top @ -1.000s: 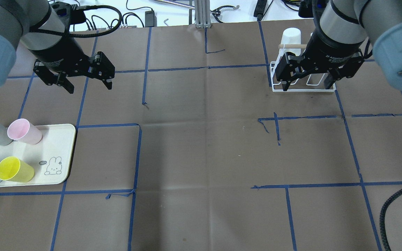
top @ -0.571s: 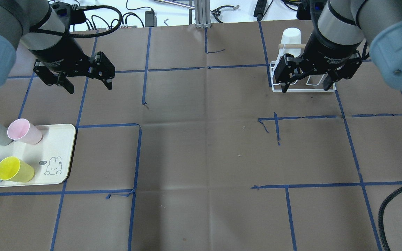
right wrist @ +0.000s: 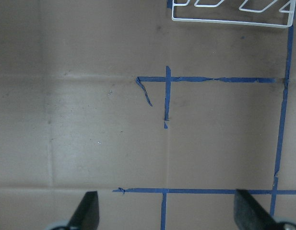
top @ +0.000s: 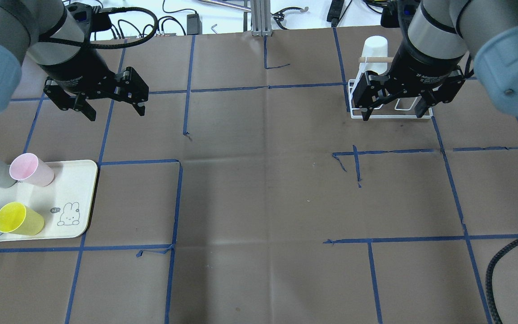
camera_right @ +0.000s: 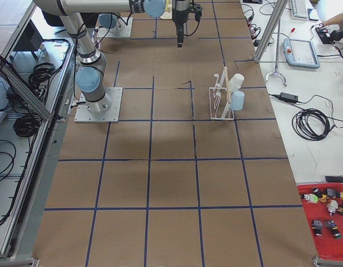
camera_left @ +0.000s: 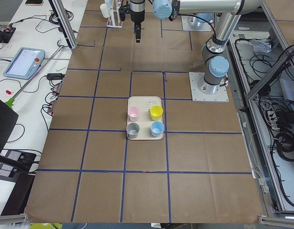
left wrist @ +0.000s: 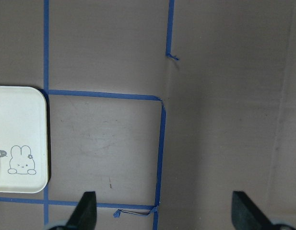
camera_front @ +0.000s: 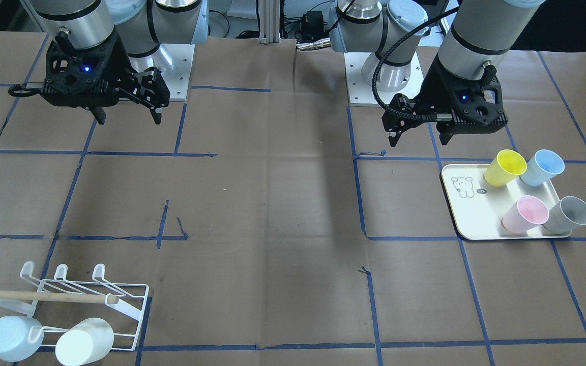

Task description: Transfer IKEA cup to right arm and place on rack

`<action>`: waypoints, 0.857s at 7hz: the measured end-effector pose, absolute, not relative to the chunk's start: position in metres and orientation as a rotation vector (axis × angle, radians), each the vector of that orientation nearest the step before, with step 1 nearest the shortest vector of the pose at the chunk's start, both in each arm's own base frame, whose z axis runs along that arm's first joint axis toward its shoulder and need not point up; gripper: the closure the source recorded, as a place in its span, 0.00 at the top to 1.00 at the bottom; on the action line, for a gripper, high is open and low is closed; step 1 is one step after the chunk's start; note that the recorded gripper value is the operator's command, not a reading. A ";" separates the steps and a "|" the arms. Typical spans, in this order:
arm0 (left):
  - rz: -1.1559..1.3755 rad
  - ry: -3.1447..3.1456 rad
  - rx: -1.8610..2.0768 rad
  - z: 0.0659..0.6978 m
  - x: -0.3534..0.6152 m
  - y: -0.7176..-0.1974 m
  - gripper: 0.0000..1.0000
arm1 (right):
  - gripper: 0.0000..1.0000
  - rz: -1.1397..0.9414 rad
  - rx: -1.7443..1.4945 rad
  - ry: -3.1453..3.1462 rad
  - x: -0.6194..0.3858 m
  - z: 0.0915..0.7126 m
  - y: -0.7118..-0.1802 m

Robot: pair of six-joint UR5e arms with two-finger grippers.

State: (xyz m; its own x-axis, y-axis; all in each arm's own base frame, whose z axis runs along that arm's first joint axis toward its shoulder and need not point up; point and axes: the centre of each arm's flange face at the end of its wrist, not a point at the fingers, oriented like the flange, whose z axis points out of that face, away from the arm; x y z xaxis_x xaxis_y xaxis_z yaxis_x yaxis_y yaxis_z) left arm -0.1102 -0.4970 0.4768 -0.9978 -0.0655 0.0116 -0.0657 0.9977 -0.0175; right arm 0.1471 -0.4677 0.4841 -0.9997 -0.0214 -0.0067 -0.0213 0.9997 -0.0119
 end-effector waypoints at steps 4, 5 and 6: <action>0.030 -3.127 0.103 0.477 -0.111 -0.497 1.00 | 1.00 -0.024 -0.036 3.135 0.147 0.484 -0.469; 0.030 -3.127 0.103 0.477 -0.111 -0.497 1.00 | 1.00 -0.025 -0.036 3.135 0.147 0.485 -0.469; 0.030 -3.128 0.103 0.478 -0.111 -0.497 1.00 | 1.00 -0.026 -0.036 3.134 0.147 0.485 -0.469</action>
State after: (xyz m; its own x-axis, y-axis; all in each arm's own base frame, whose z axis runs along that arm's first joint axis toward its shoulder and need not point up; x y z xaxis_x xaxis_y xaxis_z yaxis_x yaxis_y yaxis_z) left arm -0.1110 -0.4968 0.4776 -0.9978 -0.0655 0.0125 -0.0657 0.9977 -0.0190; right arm 0.1472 -0.4689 0.4849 -0.9997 -0.0229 -0.0072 -0.0228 0.9996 -0.0164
